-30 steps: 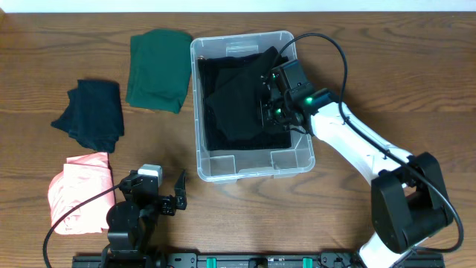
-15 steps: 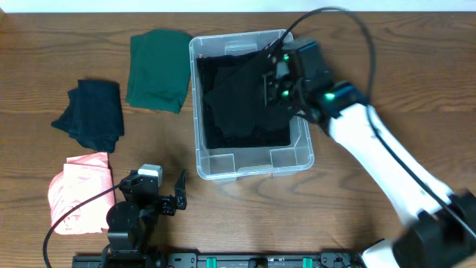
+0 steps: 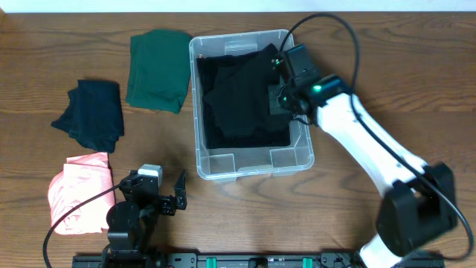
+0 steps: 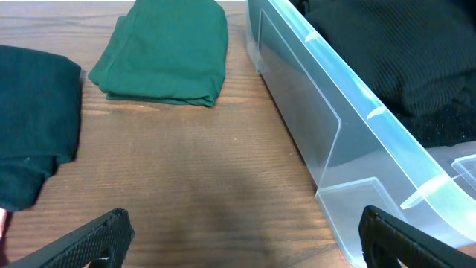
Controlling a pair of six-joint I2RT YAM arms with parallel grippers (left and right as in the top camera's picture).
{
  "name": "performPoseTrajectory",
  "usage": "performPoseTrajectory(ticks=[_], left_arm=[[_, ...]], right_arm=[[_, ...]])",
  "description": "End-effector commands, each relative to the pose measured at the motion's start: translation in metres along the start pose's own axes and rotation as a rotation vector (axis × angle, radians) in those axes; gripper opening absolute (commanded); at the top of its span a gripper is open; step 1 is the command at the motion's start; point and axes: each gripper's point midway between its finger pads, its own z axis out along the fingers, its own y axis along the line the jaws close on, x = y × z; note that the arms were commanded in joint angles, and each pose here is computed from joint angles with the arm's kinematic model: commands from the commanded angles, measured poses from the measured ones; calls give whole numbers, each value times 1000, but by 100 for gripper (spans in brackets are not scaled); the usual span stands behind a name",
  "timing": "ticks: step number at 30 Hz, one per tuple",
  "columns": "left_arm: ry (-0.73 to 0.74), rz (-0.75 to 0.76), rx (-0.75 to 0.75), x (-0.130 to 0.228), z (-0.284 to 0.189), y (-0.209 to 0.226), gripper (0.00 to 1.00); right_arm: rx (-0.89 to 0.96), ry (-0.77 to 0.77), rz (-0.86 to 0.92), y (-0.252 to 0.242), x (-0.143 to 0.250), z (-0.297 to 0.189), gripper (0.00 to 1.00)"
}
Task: Pack container
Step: 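Regrasp the garment's right edge and drag it toward the bin's right side, then press and spread the garment flat inside the bin with the right gripper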
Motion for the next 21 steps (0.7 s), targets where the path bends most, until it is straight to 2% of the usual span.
performPoseTrajectory(ticks=[1, 7, 13, 17, 21], left_arm=[[12, 4, -4, 7, 3, 1, 98], [12, 4, -4, 7, 3, 1, 98], [13, 4, -4, 7, 3, 1, 98], [12, 4, -4, 7, 3, 1, 98], [12, 4, -4, 7, 3, 1, 98]], right_arm=[[75, 67, 5, -16, 16, 26, 1], [110, 147, 3, -24, 35, 43, 1], [124, 131, 2, -27, 31, 39, 1], [83, 29, 3, -15, 3, 7, 1], [7, -177, -32, 5, -44, -56, 1]])
